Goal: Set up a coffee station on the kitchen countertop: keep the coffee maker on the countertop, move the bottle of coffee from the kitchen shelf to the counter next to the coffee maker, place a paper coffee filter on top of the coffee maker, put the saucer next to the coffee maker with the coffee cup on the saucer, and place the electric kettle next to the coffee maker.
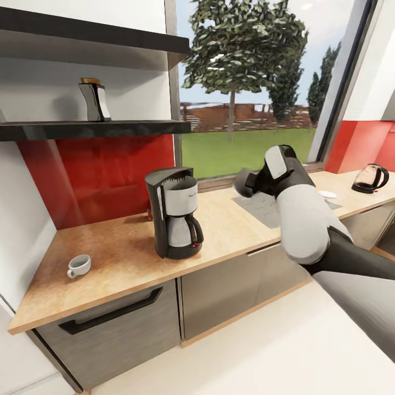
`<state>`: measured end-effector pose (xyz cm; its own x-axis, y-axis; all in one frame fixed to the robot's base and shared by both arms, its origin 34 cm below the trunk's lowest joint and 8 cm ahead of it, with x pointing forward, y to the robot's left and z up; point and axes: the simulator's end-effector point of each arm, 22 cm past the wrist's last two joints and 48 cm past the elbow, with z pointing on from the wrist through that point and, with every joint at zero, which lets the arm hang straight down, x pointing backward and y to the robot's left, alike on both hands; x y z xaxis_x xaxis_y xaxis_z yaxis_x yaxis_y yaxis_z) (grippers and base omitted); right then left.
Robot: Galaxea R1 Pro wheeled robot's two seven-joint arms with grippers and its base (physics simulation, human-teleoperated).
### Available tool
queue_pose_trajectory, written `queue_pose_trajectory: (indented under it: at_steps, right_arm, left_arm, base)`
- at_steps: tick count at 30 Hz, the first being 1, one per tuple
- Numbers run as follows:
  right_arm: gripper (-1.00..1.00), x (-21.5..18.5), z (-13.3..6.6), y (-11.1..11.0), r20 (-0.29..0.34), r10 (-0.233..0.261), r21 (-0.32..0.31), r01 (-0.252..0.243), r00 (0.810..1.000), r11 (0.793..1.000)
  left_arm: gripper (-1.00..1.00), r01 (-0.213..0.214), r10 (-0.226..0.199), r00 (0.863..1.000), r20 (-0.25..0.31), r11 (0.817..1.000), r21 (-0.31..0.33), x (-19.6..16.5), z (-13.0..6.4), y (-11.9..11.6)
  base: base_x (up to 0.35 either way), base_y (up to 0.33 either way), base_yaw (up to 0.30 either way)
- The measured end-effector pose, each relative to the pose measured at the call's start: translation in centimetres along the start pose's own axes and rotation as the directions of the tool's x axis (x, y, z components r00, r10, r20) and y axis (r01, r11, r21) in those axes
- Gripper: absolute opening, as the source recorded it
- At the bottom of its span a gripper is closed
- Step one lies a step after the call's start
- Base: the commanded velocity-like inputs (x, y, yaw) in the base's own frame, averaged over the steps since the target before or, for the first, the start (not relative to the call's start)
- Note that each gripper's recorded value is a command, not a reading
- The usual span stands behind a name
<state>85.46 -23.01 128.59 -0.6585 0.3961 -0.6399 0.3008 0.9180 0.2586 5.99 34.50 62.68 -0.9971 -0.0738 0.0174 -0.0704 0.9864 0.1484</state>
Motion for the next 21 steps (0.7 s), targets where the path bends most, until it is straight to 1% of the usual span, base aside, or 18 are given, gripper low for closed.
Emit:
queue_pose_trajectory:
  at_steps: [2, 4, 5, 7, 8, 10, 11, 13, 15, 18, 19, 21]
  right_arm:
    - [-1.00, 0.2, -0.6, 0.0, -0.034, 0.052, 0.012, -0.052, 0.998, 0.999]
    - [-1.00, 1.0, -1.1, 0.1, -0.082, 0.110, 0.022, -0.109, 0.991, 0.994]
    - [-1.00, 1.2, -1.2, 0.1, -0.096, 0.125, 0.024, -0.123, 0.987, 0.992]
    - [-1.00, 2.2, -1.7, 0.4, -0.153, 0.180, 0.028, -0.178, 0.972, 0.984]
    - [-1.00, 2.5, -1.8, 0.6, -0.169, 0.192, 0.026, -0.191, 0.967, 0.981]
    - [-1.00, 3.4, -2.2, 1.5, -0.221, 0.228, 0.006, -0.233, 0.948, 0.973]
    - [-1.00, 3.5, -2.6, 2.0, -0.236, 0.237, -0.003, -0.245, 0.942, 0.970]
    - [-1.00, 3.1, -3.2, 2.5, -0.241, 0.245, -0.012, -0.255, 0.939, 0.967]
    - [-1.00, 2.2, -4.3, 3.0, -0.234, 0.245, -0.017, -0.256, 0.941, 0.967]
    - [-1.00, 1.0, -6.5, 3.9, -0.233, 0.219, 0.009, -0.223, 0.947, 0.975]
    - [-1.00, 0.3, -7.5, 4.2, -0.224, 0.222, 0.020, -0.224, 0.949, 0.974]
    - [-1.00, -0.4, -8.3, 4.4, -0.211, 0.242, 0.031, -0.241, 0.947, 0.970]
  left_arm:
    - [1.00, 0.001, -0.001, 1.000, 0.000, 1.000, 0.001, 0.0, 0.0, -0.1]
    - [1.00, 0.001, -0.001, 1.000, 0.000, 1.000, 0.002, 0.0, 0.0, -0.2]
    - [1.00, 0.001, -0.001, 1.000, 0.000, 1.000, 0.002, 0.0, 0.0, -0.2]
    - [1.00, 0.001, -0.001, 1.000, 0.000, 1.000, 0.002, 0.0, 0.0, -0.2]
    - [1.00, 0.001, -0.001, 1.000, 0.000, 1.000, 0.002, 0.0, 0.0, -0.2]
    - [1.00, 0.001, -0.001, 1.000, 0.000, 1.000, 0.003, 0.0, 0.0, -0.2]
    - [1.00, 0.001, -0.001, 1.000, 0.000, 1.000, 0.003, 0.0, 0.0, -0.2]
    - [1.00, 0.002, -0.002, 1.000, 0.000, 1.000, 0.003, 0.0, 0.0, -0.2]
    - [1.00, 0.001, -0.001, 1.000, 0.000, 1.000, 0.003, 0.0, 0.0, -0.2]
    - [1.00, 0.002, -0.002, 1.000, -0.001, 1.000, 0.003, 0.1, 0.0, -0.2]
    - [1.00, 0.002, -0.002, 1.000, -0.001, 1.000, 0.003, 0.1, 0.0, -0.3]
    - [1.00, 0.003, -0.003, 1.000, -0.002, 1.000, 0.004, 0.1, 0.0, -0.3]
  base:
    - [0.000, 0.000, 0.000]
    - [0.000, 0.000, 0.000]
    - [0.000, 0.000, 0.000]
    - [0.000, 0.000, 0.000]
    - [0.000, 0.000, 0.000]
    - [0.000, 0.000, 0.000]
    - [0.000, 0.000, 0.000]
    - [0.000, 0.000, 0.000]
    - [0.000, 0.000, 0.000]
    - [0.000, 0.000, 0.000]
    - [0.000, 0.000, 0.000]
    - [0.000, 0.000, 0.000]
